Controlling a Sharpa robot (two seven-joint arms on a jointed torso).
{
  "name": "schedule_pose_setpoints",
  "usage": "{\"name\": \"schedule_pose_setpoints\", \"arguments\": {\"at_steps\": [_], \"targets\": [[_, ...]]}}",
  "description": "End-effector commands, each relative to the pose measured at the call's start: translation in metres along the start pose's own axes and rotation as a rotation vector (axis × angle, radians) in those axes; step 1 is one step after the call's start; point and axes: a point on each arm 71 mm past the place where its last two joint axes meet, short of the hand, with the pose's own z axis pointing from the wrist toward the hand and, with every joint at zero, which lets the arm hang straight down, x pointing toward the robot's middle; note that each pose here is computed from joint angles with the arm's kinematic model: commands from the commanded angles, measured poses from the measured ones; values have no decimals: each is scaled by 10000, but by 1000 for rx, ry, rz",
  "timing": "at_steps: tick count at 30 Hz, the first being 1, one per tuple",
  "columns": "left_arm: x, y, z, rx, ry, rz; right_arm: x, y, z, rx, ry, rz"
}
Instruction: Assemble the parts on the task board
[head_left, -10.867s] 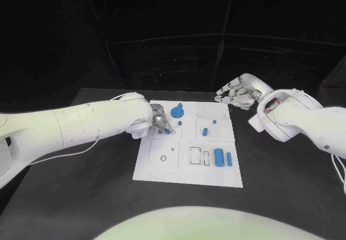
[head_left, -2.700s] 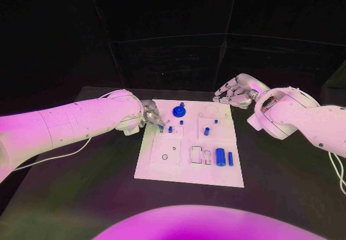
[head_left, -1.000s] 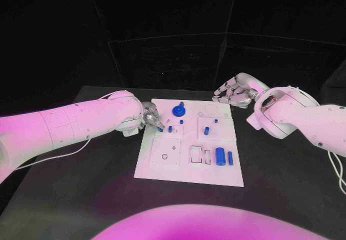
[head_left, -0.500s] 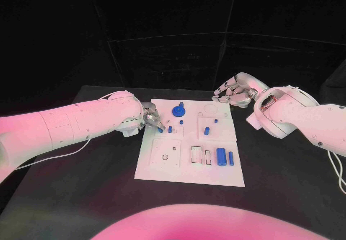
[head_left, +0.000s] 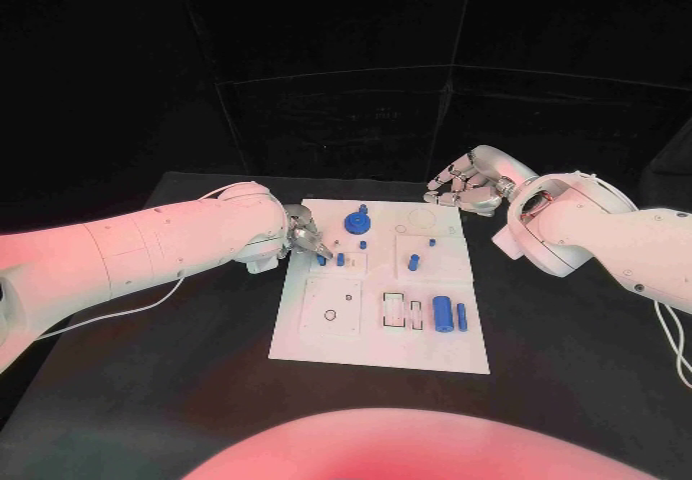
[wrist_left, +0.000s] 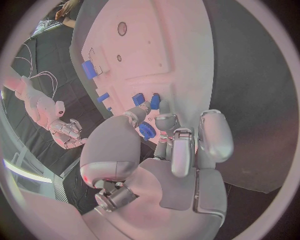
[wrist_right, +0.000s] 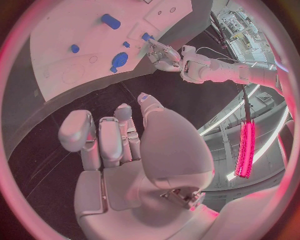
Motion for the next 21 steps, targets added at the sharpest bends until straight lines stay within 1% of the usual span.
{"name": "schedule_pose_setpoints", "arguments": {"at_steps": [1,15,21], "targets": [[0,-5,6,-11,4,6,-4,18,4,-10,3,-3],[7,-7,10,-10,9,5,-4,16,5,-10,3,-3],[-5,21,-6,-5,-8,-22,-5,15,4,-10,3,-3]]}}
